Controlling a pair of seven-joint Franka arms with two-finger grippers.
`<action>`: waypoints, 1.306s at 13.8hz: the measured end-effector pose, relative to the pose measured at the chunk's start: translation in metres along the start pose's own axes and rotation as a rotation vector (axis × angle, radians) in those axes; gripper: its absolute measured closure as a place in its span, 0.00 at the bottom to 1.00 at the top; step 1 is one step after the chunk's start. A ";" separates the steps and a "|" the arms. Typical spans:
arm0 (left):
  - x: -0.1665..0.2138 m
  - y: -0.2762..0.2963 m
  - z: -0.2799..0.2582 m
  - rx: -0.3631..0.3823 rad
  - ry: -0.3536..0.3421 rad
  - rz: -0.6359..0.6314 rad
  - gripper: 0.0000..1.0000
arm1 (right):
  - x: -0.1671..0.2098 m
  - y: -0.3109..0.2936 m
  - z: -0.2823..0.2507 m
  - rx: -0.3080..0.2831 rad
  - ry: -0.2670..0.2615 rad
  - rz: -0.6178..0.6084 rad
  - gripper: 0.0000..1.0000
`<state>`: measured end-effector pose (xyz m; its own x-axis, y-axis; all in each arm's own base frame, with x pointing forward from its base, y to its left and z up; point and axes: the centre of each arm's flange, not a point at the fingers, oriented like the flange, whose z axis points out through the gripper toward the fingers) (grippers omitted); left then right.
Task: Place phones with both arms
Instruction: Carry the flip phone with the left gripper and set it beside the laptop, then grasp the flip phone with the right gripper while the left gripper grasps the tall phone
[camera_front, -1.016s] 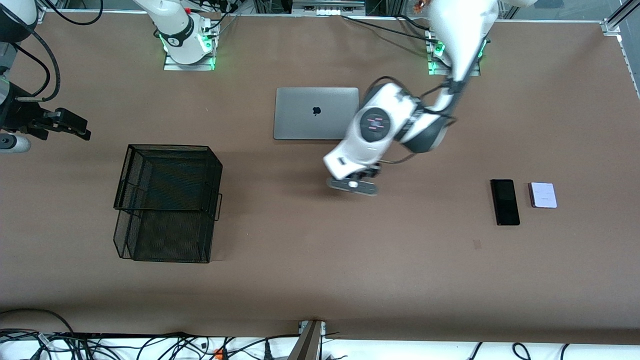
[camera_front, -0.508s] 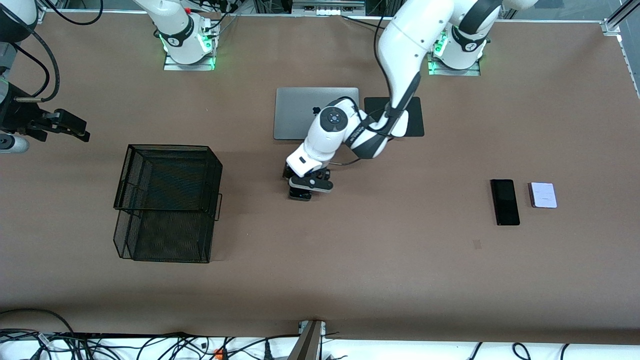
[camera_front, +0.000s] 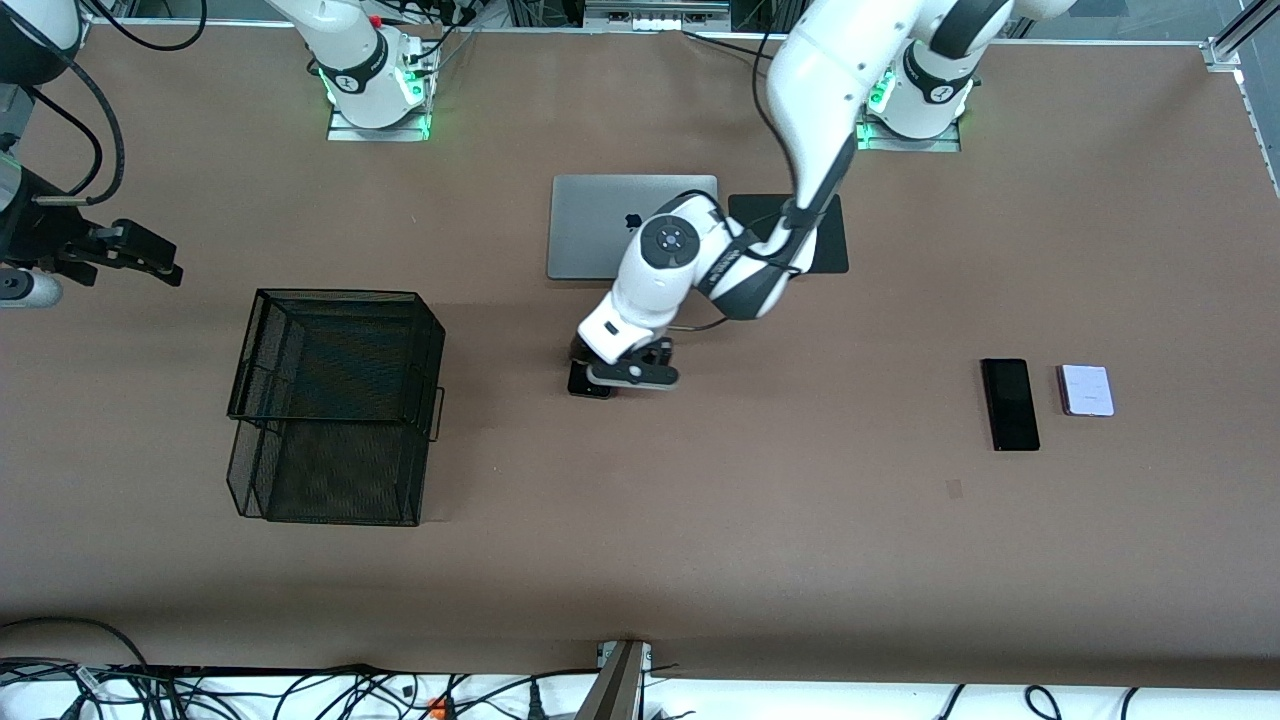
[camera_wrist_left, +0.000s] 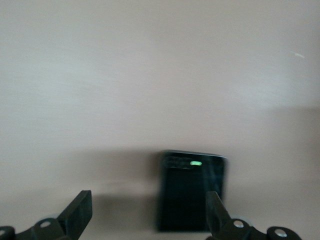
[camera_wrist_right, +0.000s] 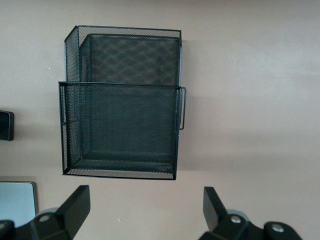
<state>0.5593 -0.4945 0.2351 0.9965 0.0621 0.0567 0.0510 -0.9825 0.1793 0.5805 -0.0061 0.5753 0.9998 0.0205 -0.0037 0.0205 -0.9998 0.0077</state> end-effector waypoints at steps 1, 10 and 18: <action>0.016 -0.021 -0.024 0.052 -0.044 -0.034 0.00 | 0.002 -0.010 0.003 0.000 0.002 -0.017 0.00; 0.128 -0.292 -0.173 0.263 -0.302 0.025 0.00 | 0.002 -0.313 0.094 0.006 0.027 0.090 0.00; 0.143 -0.493 -0.149 0.245 -0.213 0.003 0.00 | -0.031 -0.494 0.236 -0.036 -0.002 0.144 0.00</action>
<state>0.6666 0.0246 0.3015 0.9870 0.0460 -0.1542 0.0366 -0.9973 -0.0635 0.5381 0.4857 0.3360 0.9924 -0.1233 -0.0018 -0.1231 -0.9914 0.0445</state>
